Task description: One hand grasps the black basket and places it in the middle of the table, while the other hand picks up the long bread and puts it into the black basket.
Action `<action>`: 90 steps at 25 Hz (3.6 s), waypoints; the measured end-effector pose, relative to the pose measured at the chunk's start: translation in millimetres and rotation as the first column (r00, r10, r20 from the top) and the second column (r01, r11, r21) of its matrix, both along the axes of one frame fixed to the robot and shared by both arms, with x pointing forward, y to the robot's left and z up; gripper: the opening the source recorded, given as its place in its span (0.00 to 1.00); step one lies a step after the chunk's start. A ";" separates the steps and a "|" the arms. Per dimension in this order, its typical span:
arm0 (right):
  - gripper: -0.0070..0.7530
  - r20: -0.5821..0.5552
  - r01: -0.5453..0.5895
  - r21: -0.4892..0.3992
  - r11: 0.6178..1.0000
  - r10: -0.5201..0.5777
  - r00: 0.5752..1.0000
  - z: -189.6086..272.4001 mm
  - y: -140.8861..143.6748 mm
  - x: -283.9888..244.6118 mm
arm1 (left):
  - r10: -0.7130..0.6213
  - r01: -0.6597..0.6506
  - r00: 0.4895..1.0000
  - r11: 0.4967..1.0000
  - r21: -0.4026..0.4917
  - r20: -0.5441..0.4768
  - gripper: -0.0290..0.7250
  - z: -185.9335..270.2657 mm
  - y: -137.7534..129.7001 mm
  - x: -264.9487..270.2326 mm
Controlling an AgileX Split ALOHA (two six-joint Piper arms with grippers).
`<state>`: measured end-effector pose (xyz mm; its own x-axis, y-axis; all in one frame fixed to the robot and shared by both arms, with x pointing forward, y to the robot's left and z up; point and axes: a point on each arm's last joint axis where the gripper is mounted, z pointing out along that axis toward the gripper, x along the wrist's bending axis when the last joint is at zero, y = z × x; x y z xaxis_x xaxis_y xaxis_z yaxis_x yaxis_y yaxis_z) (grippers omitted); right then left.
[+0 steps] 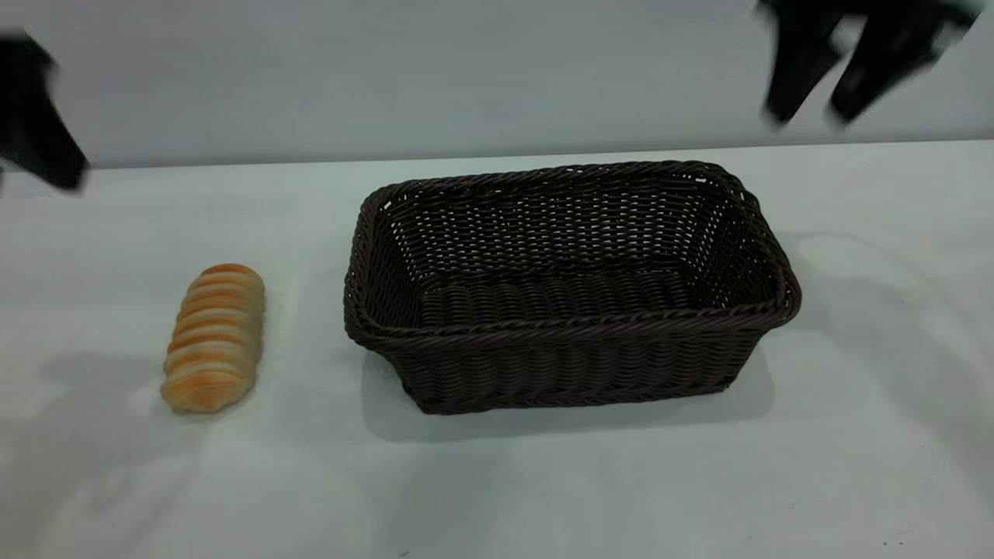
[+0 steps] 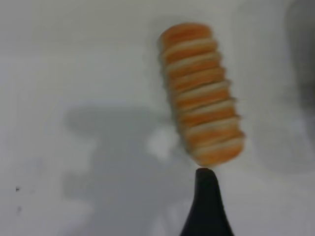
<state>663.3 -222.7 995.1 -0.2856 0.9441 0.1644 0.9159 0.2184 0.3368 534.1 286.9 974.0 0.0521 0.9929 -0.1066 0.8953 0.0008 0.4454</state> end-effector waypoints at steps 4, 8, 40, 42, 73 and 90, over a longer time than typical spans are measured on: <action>0.72 0.072 -0.023 -0.023 0.999 0.024 0.997 77.2 -7.6 -37.6 | 0.008 -0.008 0.995 1.000 0.006 -0.095 0.82 -44.1 0.1 28.1; 0.72 0.146 -0.043 -0.018 0.999 0.045 0.988 138.9 -12.8 -82.2 | 0.010 -0.011 0.989 1.000 -0.005 -0.147 0.82 -76.0 -5.0 55.3; 0.65 0.439 0.013 -0.050 0.999 0.010 0.898 43.7 -61.7 -396.0 | -0.228 0.227 0.974 0.973 0.047 0.004 0.12 -11.1 -64.0 76.1; 0.65 0.462 0.032 -0.048 0.998 -0.006 0.887 44.4 -63.3 -399.6 | -0.306 0.304 0.951 0.951 0.051 0.043 0.12 1.3 -92.7 67.2; 0.65 0.642 0.010 -0.011 1.000 -0.001 0.767 44.6 -69.1 -432.8 | -0.736 0.716 0.676 0.668 0.202 0.039 0.92 65.8 -202.8 18.3; 0.64 0.643 0.043 -0.005 0.999 -0.030 0.765 44.2 -72.0 -433.3 | -0.621 0.602 0.778 0.779 0.173 0.091 0.82 204.4 -87.3 -145.1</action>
<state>229.9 -294.8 1039.3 -0.2832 0.9570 -0.0622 0.4938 0.2011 0.8460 389.0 199.6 1178.5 0.6574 0.7501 0.0718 0.6180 -0.5913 0.5181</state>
